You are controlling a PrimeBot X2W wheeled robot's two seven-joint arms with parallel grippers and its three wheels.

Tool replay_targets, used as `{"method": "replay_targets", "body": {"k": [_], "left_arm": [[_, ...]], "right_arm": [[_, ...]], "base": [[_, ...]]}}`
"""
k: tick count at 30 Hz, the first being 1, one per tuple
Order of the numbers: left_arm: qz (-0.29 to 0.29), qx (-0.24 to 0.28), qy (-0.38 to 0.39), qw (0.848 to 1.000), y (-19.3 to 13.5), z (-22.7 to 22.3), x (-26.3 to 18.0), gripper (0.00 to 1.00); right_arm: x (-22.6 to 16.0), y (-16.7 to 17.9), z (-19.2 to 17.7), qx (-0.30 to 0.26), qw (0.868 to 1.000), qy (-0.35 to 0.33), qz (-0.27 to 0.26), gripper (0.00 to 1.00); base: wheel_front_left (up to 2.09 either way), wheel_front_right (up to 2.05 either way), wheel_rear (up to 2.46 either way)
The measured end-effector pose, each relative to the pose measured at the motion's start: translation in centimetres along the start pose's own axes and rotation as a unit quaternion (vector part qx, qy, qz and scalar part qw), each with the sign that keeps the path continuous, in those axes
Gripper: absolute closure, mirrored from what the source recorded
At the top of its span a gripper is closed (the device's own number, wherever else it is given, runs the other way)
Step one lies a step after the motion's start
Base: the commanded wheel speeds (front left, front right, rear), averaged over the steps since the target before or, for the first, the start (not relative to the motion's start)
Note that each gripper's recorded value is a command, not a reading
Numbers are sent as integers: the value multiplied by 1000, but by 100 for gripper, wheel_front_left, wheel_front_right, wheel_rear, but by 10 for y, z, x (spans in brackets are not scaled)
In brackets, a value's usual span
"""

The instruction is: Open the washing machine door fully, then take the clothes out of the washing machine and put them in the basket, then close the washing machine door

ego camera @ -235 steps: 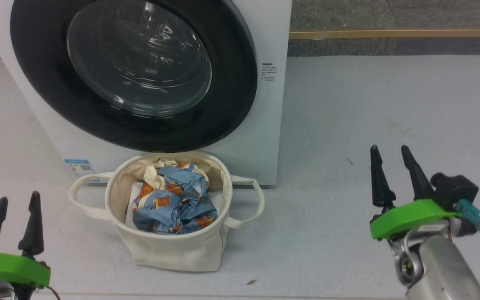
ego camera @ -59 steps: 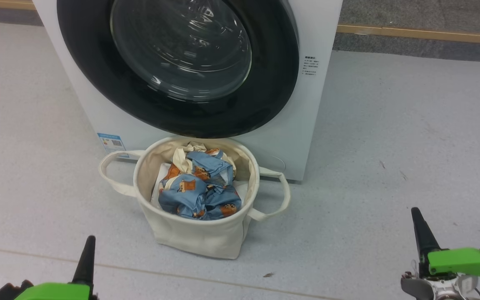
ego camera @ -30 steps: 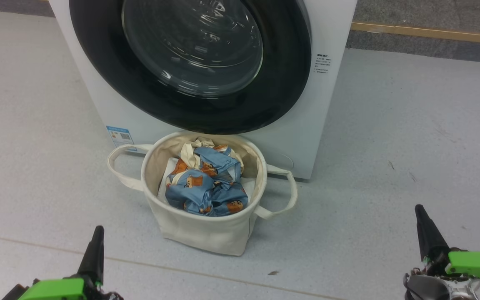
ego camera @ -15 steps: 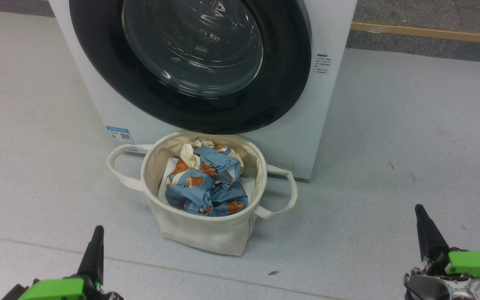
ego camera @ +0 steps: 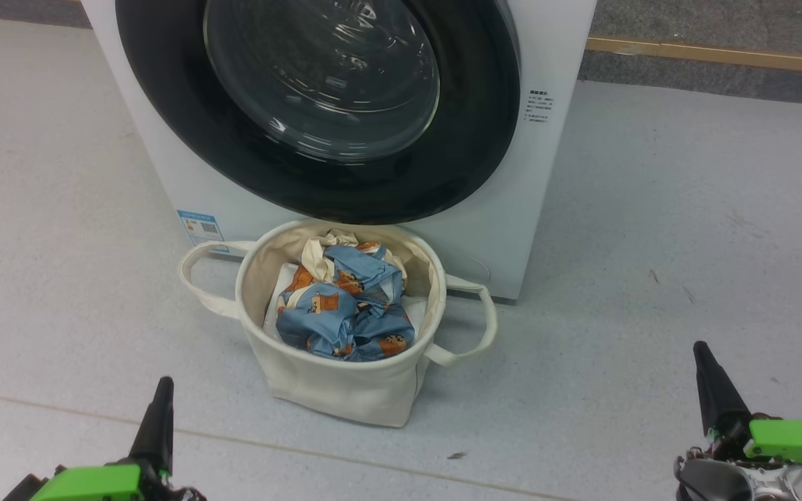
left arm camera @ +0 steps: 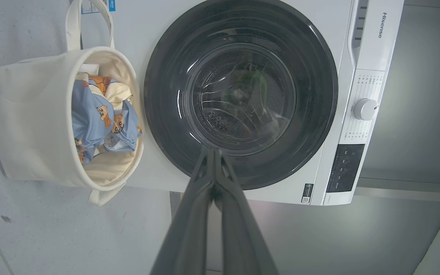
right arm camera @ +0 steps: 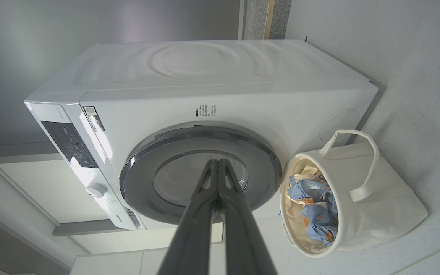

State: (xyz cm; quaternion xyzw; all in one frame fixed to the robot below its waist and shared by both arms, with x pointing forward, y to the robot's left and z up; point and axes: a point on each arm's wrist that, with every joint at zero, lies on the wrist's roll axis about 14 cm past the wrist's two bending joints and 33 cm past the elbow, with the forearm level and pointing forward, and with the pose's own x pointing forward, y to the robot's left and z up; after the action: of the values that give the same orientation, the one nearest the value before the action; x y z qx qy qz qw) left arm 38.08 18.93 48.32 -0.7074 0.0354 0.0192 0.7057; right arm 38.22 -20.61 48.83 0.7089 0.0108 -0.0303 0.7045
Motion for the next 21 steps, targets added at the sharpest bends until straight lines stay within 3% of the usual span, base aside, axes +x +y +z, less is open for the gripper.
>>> {"method": "replay_targets", "body": {"k": [21], "left_arm": [[0,0,0,1000,0,0,0,100]], "right_arm": [[0,0,0,0,1000,0,0,100]], "base": [[0,0,0]]}}
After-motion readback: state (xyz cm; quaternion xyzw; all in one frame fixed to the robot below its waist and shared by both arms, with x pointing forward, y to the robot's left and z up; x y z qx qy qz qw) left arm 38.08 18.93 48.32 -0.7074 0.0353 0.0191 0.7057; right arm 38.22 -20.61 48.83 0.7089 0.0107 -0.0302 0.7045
